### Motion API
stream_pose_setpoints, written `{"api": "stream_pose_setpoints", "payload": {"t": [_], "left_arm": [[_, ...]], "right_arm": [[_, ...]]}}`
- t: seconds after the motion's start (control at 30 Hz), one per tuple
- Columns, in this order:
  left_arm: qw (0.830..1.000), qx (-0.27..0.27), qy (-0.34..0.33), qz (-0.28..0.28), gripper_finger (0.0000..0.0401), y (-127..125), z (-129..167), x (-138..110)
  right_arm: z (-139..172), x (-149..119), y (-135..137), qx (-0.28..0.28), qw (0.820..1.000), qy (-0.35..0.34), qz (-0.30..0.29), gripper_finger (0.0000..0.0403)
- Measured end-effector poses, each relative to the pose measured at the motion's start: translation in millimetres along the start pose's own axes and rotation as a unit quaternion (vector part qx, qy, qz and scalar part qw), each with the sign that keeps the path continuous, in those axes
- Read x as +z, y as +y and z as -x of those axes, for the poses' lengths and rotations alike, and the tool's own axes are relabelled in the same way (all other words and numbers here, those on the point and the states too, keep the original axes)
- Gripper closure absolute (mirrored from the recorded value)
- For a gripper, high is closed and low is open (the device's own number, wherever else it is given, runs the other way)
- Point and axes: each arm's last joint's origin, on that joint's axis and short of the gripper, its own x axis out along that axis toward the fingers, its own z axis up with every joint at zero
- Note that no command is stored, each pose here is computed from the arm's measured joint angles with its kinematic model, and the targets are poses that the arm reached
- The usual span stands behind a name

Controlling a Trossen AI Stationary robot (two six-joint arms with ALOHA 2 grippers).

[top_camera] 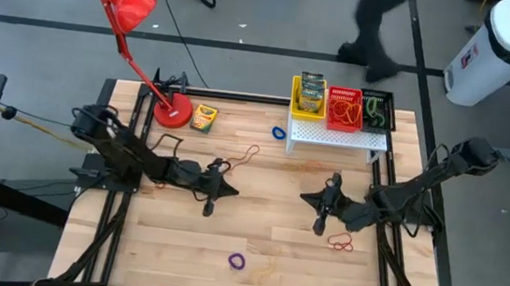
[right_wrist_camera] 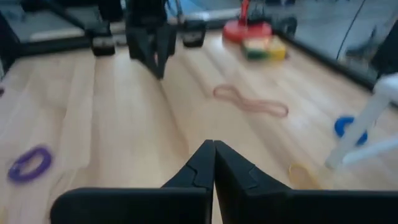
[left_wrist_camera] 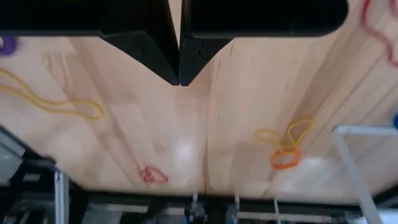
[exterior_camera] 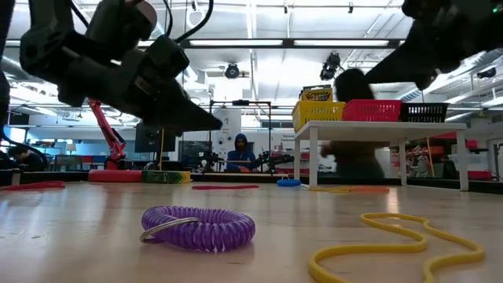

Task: Pick & Place Office Desk Supplies
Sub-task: Put the red rubber band on the red basket

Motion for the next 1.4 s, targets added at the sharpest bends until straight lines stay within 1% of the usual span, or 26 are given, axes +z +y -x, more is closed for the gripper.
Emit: {"api": "stream_pose_setpoints", "payload": {"t": [0.13,0.2,0.27,0.33,0.4,0.5,0.63,0.7,0.77,0.9,1.0,1.13,1.27,1.4], "left_arm": [[0.999,0.011,-0.042,0.006,0.0388,0.4,-8.5,-6.3],[0.998,0.011,-0.066,0.003,0.0391,0.2,-11.3,-8.0],[0.997,0.01,-0.082,-0.003,0.0392,-0.1,-13.3,-10.4],[0.995,0.01,-0.096,-0.006,0.0392,0.0,-14.9,-12.4],[0.994,0.01,-0.107,-0.004,0.0391,0.4,-16.0,-14.4],[0.993,0.009,-0.121,-0.002,0.0389,0.3,-16.7,-15.3],[0.993,0.01,-0.121,-0.002,0.0389,0.4,-17.1,-16.4],[0.993,0.01,-0.121,-0.002,0.0389,0.4,-17.0,-16.3],[0.993,0.01,-0.121,-0.008,0.0389,0.4,-17.0,-16.5],[0.992,0.012,-0.121,-0.019,0.0389,0.4,-17.0,-16.5],[0.992,0.012,-0.12,-0.02,0.0389,0.4,-16.9,-16.6],[0.992,0.012,-0.12,-0.022,0.0389,0.4,-16.9,-16.6],[0.992,0.012,-0.12,-0.023,0.0389,0.3,-16.9,-16.6],[0.993,0.012,-0.118,-0.023,0.0389,0.5,-16.0,-17.6]], "right_arm": [[12.3,6.2,10.6,-0.019,0.996,0.091,-0.002,0.039],[18.8,10.1,17.5,-0.026,0.989,0.143,0.002,0.039],[22.1,10.8,26.6,-0.028,0.979,0.201,0.011,0.0387],[23.7,5.6,34.8,-0.03,0.964,0.264,0.018,0.0378],[22.8,-1.4,43.9,-0.028,0.945,0.325,0.019,0.036],[22.5,-18.6,54.3,-0.021,0.908,0.415,0.042,0.0322],[24.0,-38.0,63.7,-0.009,0.868,0.492,0.068,0.0271],[23.5,-45.6,65.1,-0.008,0.853,0.517,0.074,0.0252],[23.2,-50.1,66.2,-0.008,0.842,0.534,0.076,0.0241],[22.0,-56.0,68.2,-0.003,0.823,0.564,0.071,0.0238],[20.5,-60.8,69.3,-0.006,0.812,0.579,0.071,0.0249],[15.0,-68.1,69.5,-0.021,0.806,0.587,0.077,0.0275],[7.8,-70.3,68.7,-0.027,0.797,0.599,0.068,0.0299],[3.0,-69.2,67.6,-0.018,0.793,0.606,0.055,0.0328]]}}
